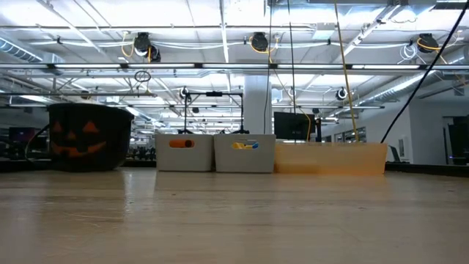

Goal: Pick & Place Toys
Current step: Put the blue playing card into the orange bin

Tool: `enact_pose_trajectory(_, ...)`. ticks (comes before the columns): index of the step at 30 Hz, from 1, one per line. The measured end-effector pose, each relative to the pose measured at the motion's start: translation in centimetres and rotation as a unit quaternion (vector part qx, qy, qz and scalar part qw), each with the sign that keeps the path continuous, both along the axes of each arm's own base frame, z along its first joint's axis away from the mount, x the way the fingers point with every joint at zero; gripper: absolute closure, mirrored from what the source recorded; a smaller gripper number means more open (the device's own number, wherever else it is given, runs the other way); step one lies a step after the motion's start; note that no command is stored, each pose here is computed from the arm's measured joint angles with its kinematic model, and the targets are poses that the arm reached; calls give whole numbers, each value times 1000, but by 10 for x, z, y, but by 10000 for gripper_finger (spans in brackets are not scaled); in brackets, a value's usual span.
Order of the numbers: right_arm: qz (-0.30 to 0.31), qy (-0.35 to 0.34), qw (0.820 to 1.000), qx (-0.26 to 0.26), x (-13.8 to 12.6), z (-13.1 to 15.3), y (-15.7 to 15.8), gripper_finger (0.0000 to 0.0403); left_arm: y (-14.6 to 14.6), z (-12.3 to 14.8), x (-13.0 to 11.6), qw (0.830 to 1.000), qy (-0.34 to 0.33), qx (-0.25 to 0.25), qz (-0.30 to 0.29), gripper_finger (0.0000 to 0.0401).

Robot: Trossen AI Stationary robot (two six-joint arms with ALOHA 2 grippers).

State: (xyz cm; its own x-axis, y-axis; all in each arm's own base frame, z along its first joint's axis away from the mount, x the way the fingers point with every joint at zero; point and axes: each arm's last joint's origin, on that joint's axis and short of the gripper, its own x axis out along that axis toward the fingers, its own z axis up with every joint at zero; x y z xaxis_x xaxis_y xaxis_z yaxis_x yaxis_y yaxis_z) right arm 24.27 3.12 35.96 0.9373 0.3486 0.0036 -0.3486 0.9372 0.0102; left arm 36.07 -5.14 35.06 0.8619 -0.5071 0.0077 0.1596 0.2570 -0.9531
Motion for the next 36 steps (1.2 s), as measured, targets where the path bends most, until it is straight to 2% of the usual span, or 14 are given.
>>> enact_pose_trajectory(5,45,0,999,5,9,3,-2,200,-2,-7,9,999,-8,-24,-31,96)
enact_pose_trajectory(9,70,6,997,14,14,3,-1,200,-2,-10,12,999,-10,-28,-39,95)
enact_pose_trajectory(15,82,3,996,19,13,4,4,200,5,-9,13,999,-14,-24,-32,63)
enact_pose_trajectory(23,103,9,994,36,15,4,6,204,15,-10,13,999,-9,-23,-39,97)
enact_pose_trajectory(31,110,12,993,36,21,-1,9,259,18,-10,13,999,-7,-26,-43,63)
enact_pose_trajectory(36,111,8,993,35,24,-2,9,307,18,-9,13,999,-7,-26,-42,90)
